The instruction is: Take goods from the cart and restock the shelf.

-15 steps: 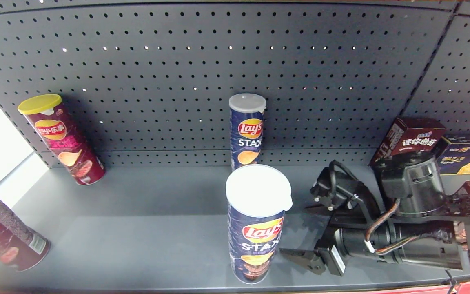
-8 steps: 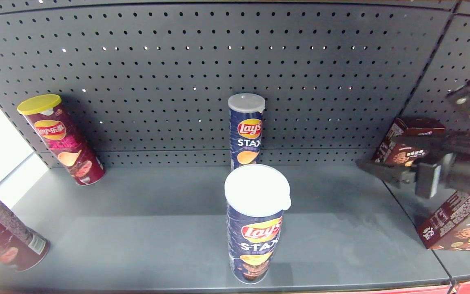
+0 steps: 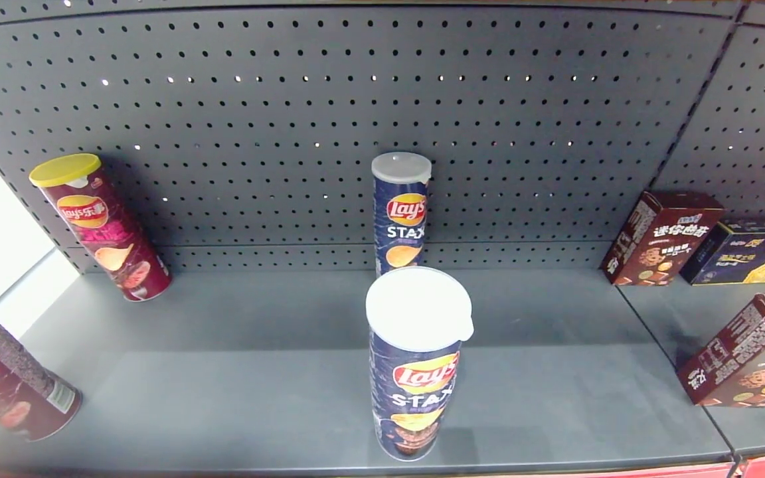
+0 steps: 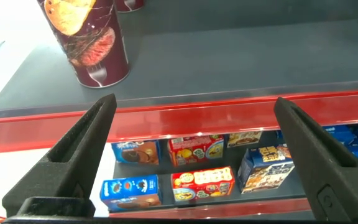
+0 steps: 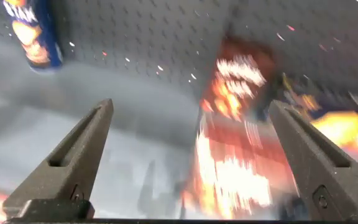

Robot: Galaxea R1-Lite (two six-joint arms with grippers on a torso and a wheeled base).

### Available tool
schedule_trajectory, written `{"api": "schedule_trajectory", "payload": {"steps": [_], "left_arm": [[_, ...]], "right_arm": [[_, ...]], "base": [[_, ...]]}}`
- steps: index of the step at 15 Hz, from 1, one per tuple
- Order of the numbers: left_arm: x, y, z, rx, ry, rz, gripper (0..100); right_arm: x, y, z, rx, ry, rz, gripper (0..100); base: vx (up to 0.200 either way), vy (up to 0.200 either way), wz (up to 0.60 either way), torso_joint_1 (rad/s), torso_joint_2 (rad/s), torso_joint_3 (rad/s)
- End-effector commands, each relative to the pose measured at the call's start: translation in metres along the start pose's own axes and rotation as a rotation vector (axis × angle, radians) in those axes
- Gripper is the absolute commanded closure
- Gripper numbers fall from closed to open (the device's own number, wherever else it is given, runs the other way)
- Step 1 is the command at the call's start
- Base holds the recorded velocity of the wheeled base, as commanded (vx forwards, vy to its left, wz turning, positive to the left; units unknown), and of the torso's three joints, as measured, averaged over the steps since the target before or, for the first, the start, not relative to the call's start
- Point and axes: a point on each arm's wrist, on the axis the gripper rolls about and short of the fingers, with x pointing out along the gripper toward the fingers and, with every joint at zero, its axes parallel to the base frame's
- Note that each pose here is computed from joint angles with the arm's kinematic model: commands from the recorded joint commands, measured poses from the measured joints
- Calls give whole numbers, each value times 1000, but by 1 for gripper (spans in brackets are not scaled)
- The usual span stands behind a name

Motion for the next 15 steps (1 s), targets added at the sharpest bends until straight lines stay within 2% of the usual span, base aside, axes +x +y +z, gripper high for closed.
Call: {"api": "schedule_trajectory", "payload": {"steps": [1,3,4,5,6,7,8,10,11,15], "left_arm": [[0,0,0,1,0,0,0],[0,0,0,1,0,0,0],[0,0,0,1,0,0,0],[0,0,0,1,2,0,0],[0,0,0,1,2,0,0],[0,0,0,1,0,0,0],[0,0,0,1,0,0,0],[0,0,0,1,0,0,0],[0,0,0,1,2,0,0],[0,0,0,-13,0,6,0]], "right_arm": [[-58,10,-58,25,-37,-45,0],[-70,15,-83,51,-2,-42,0],[-78,20,-113,104,6,-44,0],[-75,23,-124,143,4,-48,0],[-74,23,-125,168,-40,-57,0],[-74,23,-127,173,-22,-54,0],[-74,26,-140,196,109,-44,0],[-75,28,-144,196,150,37,0],[-75,29,-144,193,154,92,0],[-75,29,-144,195,149,76,0]], "base": [[0,0,0,0,0,0],[0,0,0,0,0,0],[0,0,0,0,0,0],[0,0,0,0,0,0],[0,0,0,0,0,0],[0,0,0,0,0,0],[0,0,0,0,0,0],[0,0,0,0,0,0],[0,0,0,0,0,0],[0,0,0,0,0,0]]}}
